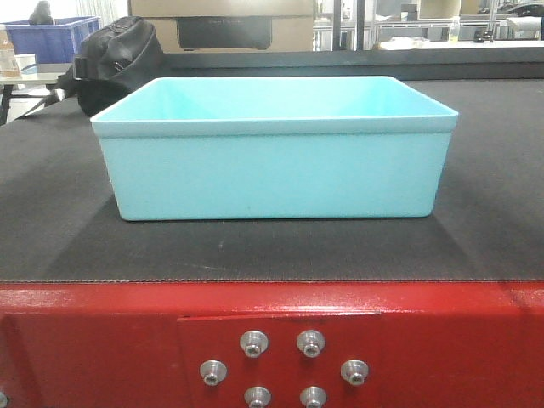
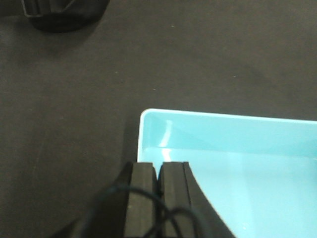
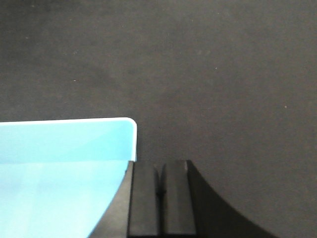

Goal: Fetch blue bin and place on conveyor start

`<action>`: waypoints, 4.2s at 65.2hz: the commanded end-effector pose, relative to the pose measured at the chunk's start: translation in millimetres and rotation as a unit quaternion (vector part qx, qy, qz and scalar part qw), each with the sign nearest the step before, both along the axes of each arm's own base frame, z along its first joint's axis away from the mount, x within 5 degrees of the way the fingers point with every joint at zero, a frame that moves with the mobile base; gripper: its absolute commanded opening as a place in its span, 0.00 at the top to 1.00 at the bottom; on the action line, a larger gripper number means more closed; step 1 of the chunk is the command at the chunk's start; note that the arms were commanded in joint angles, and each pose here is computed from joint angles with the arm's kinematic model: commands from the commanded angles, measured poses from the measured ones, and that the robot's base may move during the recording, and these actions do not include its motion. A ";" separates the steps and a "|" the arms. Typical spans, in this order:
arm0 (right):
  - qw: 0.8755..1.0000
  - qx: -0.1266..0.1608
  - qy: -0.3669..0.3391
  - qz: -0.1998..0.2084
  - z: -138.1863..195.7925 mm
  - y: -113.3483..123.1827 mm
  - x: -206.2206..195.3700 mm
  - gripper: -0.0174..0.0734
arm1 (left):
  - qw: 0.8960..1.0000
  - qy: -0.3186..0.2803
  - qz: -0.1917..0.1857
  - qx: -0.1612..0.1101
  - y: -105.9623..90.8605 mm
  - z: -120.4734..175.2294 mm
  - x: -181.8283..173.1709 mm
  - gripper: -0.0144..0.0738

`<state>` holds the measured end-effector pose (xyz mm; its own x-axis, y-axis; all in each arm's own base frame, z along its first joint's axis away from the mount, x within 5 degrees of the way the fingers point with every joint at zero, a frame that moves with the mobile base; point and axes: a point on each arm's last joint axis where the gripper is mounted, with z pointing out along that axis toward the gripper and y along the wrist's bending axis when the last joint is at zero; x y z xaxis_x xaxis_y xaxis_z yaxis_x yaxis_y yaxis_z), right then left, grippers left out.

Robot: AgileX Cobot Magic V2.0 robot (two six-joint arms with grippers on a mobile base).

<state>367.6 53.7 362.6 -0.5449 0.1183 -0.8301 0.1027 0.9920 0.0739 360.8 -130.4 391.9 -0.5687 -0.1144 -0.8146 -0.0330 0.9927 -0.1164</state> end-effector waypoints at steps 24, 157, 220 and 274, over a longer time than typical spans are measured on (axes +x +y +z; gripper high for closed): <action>0.990 -0.011 -0.092 0.110 -4.7 21.0 -60.0 0.99 | 0.990 -0.057 -0.108 -0.066 -1.1 -41.2 -68.7 0.96; 0.942 -0.038 -0.326 -0.069 -23.9 -68.8 -326.3 0.99 | 0.949 -0.305 0.031 -0.073 129.7 -84.5 -285.4 0.96; 0.938 -0.158 -0.307 0.013 -29.1 -58.9 -323.0 0.99 | 0.948 -0.308 0.030 -0.073 129.5 -84.1 -285.4 0.96; 0.946 -0.100 -0.307 -0.005 -152.3 -59.8 -311.6 0.99 | 0.946 -0.313 0.027 -0.074 129.1 -83.0 -285.5 0.96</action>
<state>56.4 -6.0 208.4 0.0188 -0.0750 -0.9970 0.1089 0.9914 -0.0725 75.8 -0.9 307.5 0.0125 -0.2732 -0.9619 0.0284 0.9617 -0.2727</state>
